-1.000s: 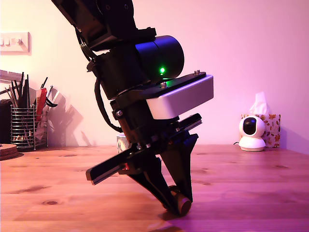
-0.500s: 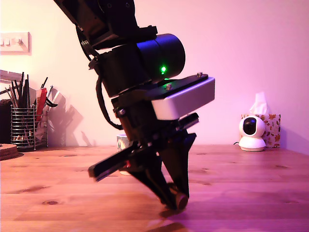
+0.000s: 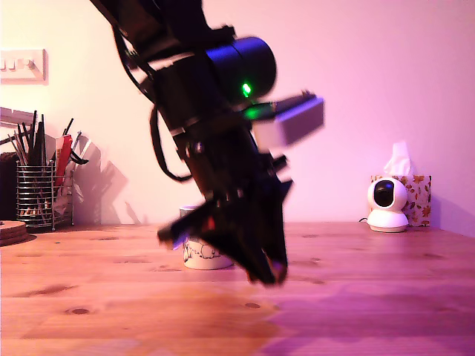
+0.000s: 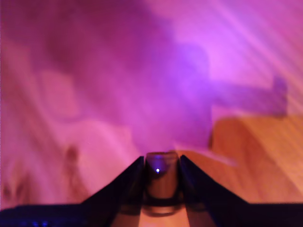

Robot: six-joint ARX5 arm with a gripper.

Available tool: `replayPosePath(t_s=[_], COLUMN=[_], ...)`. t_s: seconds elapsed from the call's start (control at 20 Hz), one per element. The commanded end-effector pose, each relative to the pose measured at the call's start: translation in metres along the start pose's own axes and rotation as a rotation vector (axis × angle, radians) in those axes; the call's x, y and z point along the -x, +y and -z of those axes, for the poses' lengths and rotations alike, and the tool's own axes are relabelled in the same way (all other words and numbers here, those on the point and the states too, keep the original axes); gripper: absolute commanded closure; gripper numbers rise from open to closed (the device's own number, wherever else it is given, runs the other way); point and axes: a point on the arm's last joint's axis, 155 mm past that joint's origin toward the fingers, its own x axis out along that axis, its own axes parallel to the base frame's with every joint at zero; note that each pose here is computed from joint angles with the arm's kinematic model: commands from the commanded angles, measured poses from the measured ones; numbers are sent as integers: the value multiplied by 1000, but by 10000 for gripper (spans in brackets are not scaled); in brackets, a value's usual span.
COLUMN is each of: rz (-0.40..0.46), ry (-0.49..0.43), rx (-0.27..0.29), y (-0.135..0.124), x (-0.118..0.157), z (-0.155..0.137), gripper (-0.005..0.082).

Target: Pick up the coffee capsules on the table and drop them inside the coffee cup

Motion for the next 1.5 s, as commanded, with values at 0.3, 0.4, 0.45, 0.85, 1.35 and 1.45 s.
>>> replayPosePath(t_s=[0.3, 0.4, 0.45, 0.85, 1.35, 1.45], rz=[-219, -262, -286, -492, -558, -541], ry=[-8, -12, -20, -102, -289, -327], rx=[276, 350, 411, 703, 1102, 1184], y=[57, 68, 75, 127, 148, 147], x=[46, 53, 58, 91, 116, 116], z=[30, 42, 47, 83, 115, 116], gripper=[607, 607, 607, 607, 607, 607])
